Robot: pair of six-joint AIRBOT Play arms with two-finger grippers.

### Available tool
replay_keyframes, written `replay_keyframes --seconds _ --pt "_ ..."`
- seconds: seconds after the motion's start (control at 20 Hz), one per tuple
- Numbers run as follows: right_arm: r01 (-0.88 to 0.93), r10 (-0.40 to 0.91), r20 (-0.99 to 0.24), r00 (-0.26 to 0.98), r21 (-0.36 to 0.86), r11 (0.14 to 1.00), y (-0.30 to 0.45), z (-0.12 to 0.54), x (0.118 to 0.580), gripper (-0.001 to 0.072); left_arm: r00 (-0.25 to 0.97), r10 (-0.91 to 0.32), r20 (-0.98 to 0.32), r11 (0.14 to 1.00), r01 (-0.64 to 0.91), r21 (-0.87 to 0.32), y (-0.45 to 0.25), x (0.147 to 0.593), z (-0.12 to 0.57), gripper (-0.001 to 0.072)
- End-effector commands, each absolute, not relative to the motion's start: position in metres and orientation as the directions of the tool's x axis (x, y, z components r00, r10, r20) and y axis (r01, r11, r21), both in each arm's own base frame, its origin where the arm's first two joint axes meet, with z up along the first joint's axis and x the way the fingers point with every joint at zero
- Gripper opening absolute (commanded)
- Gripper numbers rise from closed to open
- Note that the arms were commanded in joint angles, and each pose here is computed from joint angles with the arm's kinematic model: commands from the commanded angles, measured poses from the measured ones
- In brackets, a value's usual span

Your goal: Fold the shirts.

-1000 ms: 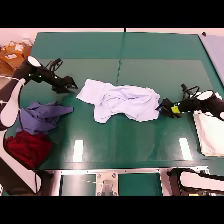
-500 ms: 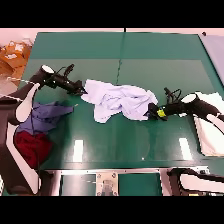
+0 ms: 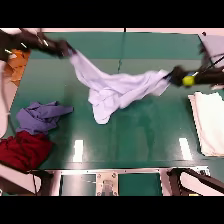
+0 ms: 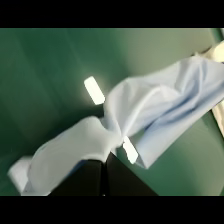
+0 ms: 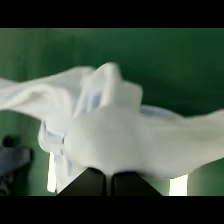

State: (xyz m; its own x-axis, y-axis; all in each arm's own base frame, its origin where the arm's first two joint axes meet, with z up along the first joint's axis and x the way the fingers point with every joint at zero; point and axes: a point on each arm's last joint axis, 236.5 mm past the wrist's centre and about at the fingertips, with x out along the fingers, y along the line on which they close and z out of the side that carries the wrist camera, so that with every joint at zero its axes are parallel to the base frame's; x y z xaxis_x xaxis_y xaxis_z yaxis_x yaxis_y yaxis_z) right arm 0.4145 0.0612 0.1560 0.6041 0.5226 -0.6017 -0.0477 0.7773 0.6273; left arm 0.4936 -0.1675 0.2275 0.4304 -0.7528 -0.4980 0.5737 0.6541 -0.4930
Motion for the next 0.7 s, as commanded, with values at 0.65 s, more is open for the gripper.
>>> replay_keyframes --seconds 0.65 --pt "-0.19 0.351 -0.369 0.861 0.408 0.893 0.068 0.339 0.252 0.0017 0.794 -0.575 0.199 0.817 0.571 0.082 -0.134 0.257 0.565 0.0018"
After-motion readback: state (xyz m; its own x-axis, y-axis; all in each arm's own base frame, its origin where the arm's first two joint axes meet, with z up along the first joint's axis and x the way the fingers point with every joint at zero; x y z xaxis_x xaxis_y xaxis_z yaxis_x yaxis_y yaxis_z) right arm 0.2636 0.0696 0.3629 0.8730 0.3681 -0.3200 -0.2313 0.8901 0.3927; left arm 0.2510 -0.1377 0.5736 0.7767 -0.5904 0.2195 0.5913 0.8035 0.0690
